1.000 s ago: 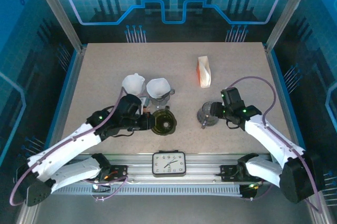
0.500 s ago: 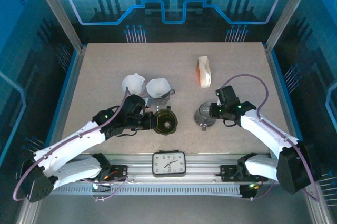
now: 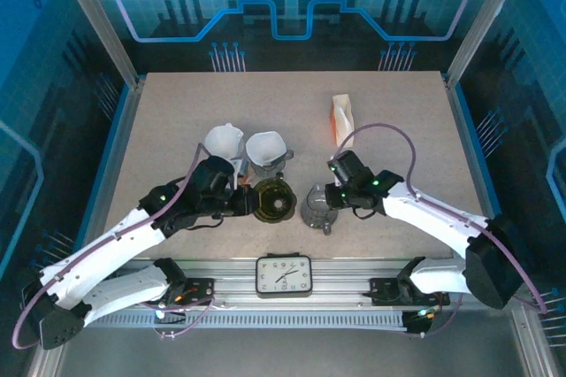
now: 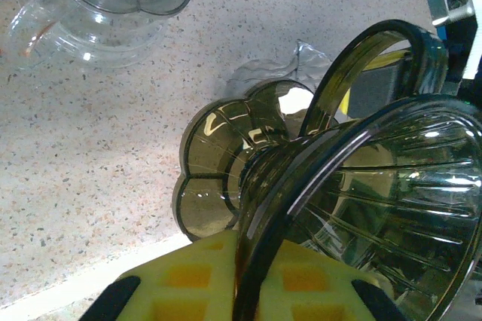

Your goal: Place the coffee filter in the dripper

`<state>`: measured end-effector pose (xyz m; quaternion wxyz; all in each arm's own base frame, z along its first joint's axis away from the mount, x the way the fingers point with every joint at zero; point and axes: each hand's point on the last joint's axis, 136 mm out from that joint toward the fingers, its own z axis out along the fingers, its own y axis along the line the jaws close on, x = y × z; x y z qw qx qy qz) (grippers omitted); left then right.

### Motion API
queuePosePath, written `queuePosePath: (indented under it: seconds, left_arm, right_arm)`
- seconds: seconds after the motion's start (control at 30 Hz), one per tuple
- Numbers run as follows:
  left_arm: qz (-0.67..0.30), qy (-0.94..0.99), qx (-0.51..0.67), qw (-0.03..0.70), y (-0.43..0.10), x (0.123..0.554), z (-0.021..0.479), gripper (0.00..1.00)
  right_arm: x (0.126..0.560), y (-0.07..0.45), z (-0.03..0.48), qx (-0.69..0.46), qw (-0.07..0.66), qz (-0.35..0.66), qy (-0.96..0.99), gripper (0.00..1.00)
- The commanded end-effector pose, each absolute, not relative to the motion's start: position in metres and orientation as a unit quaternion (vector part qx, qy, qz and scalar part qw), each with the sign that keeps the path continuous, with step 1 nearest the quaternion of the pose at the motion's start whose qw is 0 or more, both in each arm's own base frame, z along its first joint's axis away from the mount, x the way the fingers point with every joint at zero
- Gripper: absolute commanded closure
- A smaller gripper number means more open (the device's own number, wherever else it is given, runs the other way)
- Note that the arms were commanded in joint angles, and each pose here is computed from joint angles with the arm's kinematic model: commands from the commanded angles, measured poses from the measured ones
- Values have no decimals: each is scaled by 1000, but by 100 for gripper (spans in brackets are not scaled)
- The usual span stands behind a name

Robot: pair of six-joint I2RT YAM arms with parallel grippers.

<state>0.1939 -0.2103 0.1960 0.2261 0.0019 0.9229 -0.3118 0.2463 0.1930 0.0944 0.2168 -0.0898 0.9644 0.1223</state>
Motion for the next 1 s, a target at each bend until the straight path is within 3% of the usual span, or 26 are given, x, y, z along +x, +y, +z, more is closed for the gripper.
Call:
queuePosePath:
  seconds: [0.0,0.2,0.47,0.7,0.97]
  left_arm:
    - [-324,917,14,233,-214,192,210,89]
    - [-337,914,14,225,-219,190,211,89]
    - [-355,910,21,215,-233,193,216,89]
    - [-353,912,50,205,-262,202,222,89]
    - [-331,924,69,178,-294,226,212,90]
  right_arm:
    - [254,210,97,-93,223,123,962,83]
    - [258,236,99,-104,229,143,957,80]
    - [260,204,120,-71,275,120,951,51]
    - [254,140,142,-9,317,102,943,45]
    - [241,119,149,-3,335,98,937,44]
